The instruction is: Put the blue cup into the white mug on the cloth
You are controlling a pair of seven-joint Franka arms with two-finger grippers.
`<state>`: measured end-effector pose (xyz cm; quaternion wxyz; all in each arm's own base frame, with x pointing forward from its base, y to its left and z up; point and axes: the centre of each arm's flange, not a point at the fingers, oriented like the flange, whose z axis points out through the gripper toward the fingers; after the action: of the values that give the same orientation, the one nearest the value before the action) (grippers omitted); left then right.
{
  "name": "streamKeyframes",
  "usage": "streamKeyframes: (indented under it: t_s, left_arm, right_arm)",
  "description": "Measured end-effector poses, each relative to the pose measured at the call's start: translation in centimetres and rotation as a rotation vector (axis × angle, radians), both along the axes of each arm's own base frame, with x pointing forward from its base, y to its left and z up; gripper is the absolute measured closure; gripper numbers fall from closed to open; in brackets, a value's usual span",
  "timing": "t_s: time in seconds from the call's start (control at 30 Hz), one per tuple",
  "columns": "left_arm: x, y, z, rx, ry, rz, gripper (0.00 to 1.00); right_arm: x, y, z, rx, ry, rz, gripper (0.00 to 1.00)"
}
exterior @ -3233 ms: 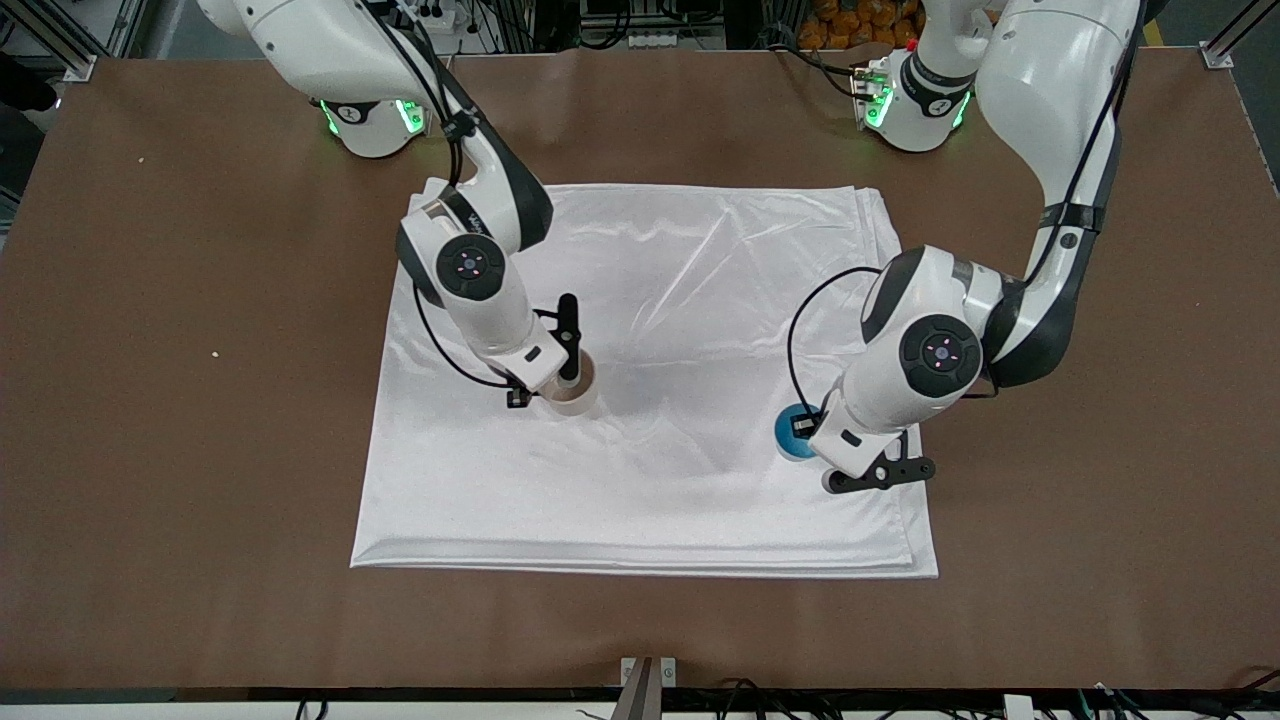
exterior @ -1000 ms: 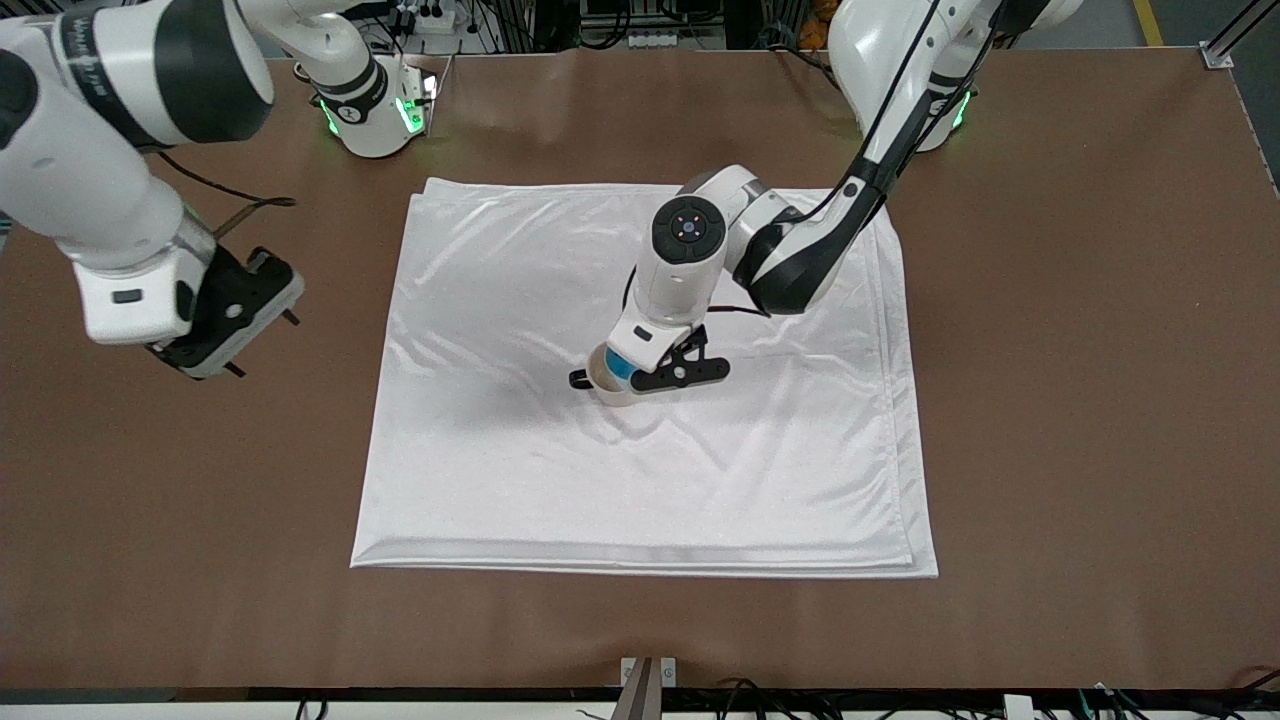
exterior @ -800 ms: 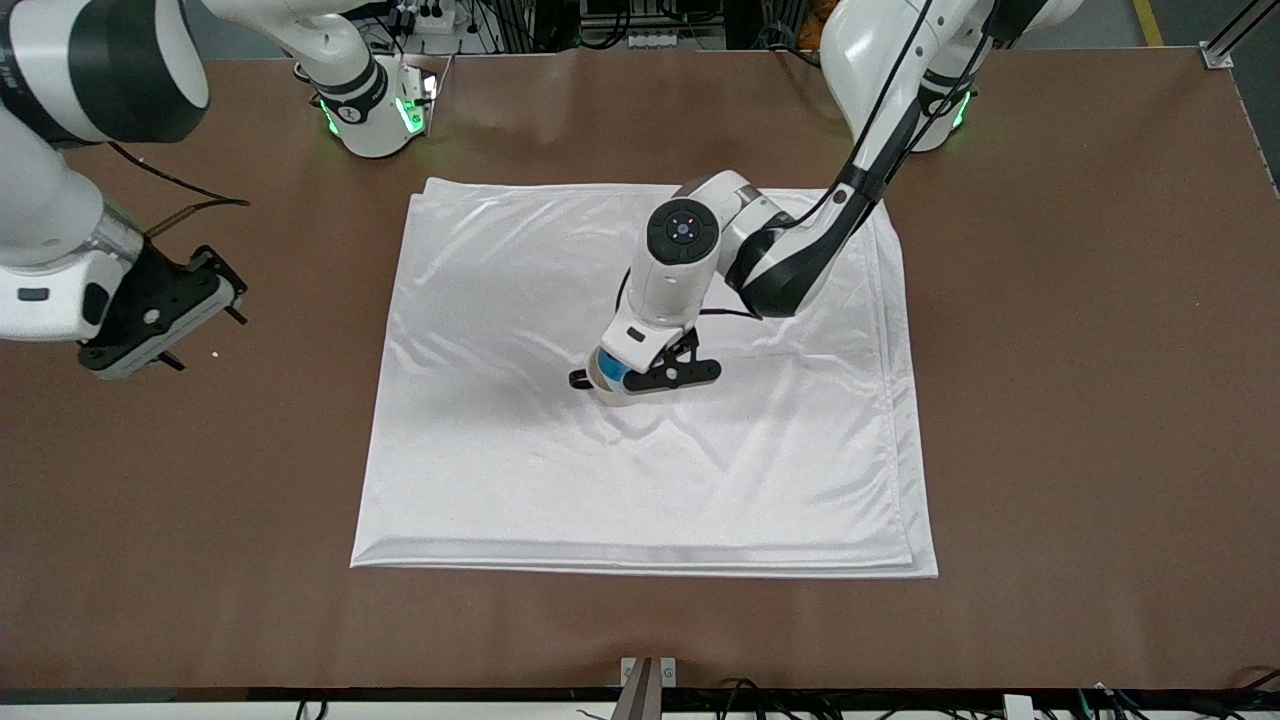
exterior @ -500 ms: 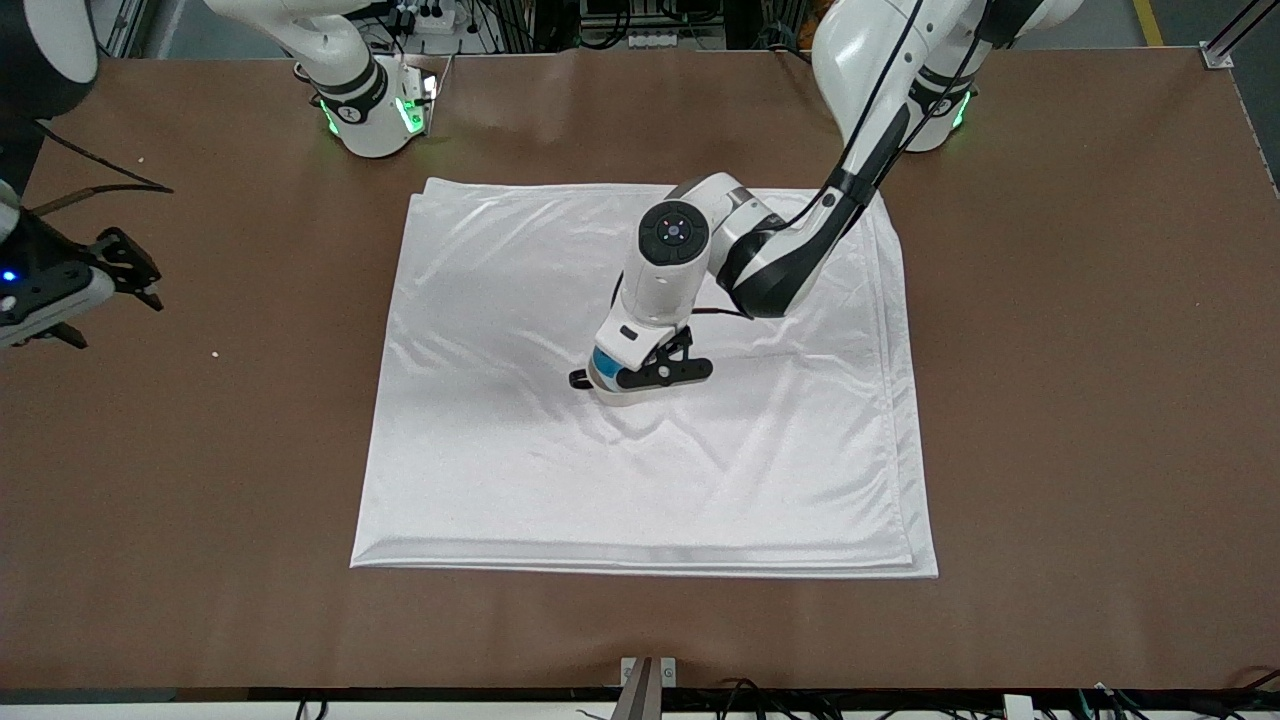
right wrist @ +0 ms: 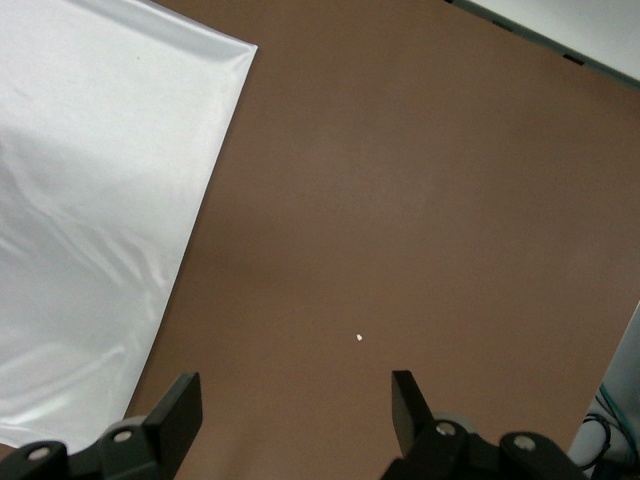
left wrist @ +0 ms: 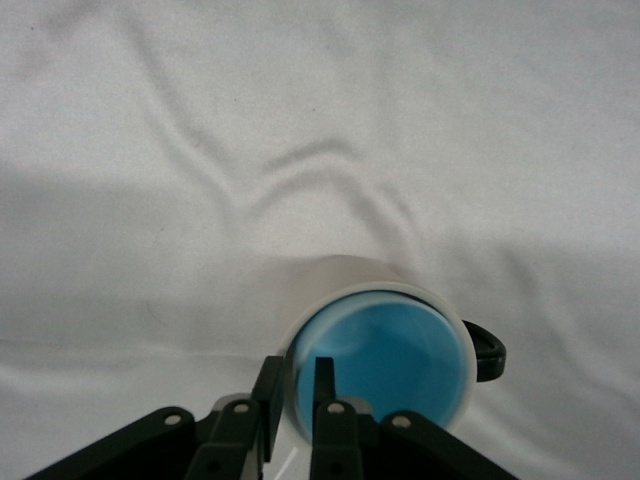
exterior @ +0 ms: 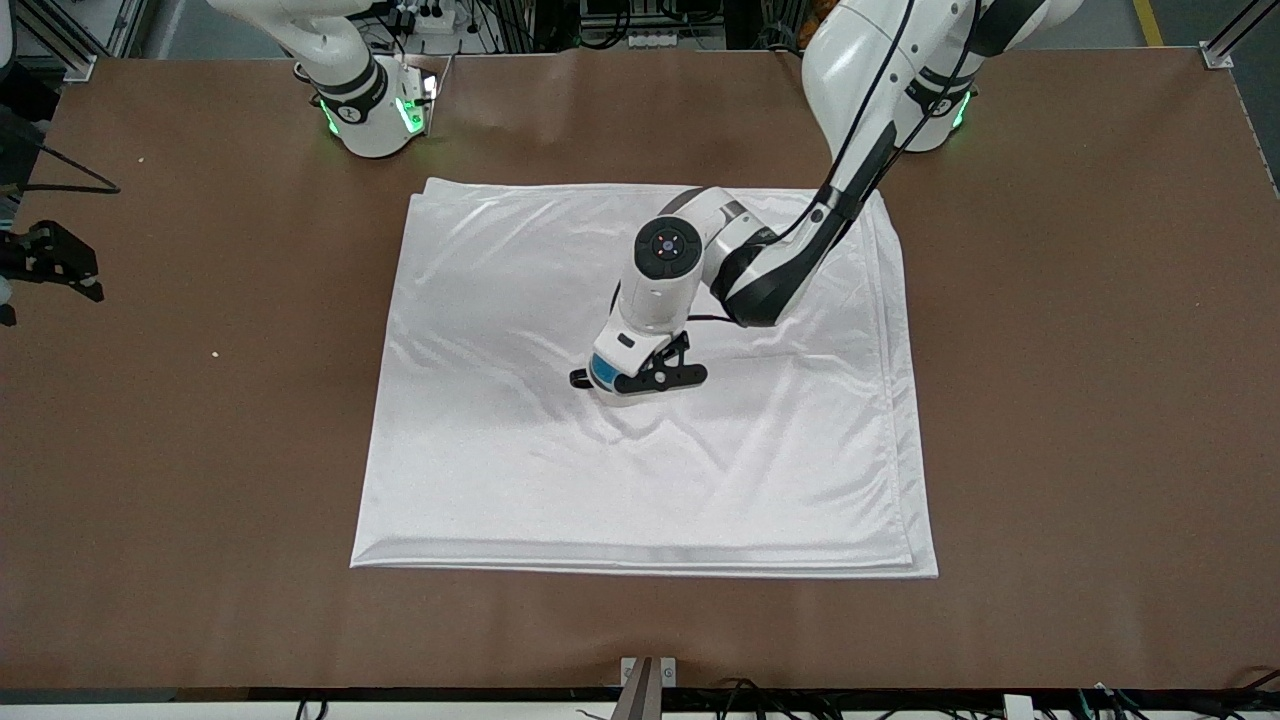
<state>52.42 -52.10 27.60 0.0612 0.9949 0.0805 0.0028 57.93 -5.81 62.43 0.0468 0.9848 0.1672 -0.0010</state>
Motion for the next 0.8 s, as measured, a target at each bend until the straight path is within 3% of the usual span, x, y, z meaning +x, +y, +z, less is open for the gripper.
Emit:
streamKeyframes:
  t_s: [0.07,0.17,0.27,0.33,0.53,0.8]
  left_arm:
    - [0.0,0.0,0.0,0.0,0.0,0.0,0.67]
    - [0.0,0.0,0.0,-0.001,-0.001,0.0,0.55]
    - [0.1,0.0,0.1,-0.004,-0.004,0.0,0.44]
    - [0.3,0.0,0.3,-0.007,-0.009,0.003,0.35]
    - [2.5,1.8,2.2,-0.014,-0.052,0.012,0.04]
    - [8.8,9.7,7.3,-0.016,-0.127,0.001,0.0]
  right_arm:
    - [-0.2,-0.5,-0.1,0.001,0.011,-0.044,0.14]
    - [-0.5,-0.9,-0.2,0.002,0.023,-0.102,0.07]
    - [-0.5,-1.1,-0.2,0.002,0.024,-0.154,0.07]
    - [-0.6,-1.1,-0.2,0.002,0.02,-0.185,0.0]
    - [-0.8,-1.6,0.4,0.003,-0.002,-0.313,0.0]
    - [-1.1,-2.1,0.8,0.016,-0.015,-0.385,0.0]
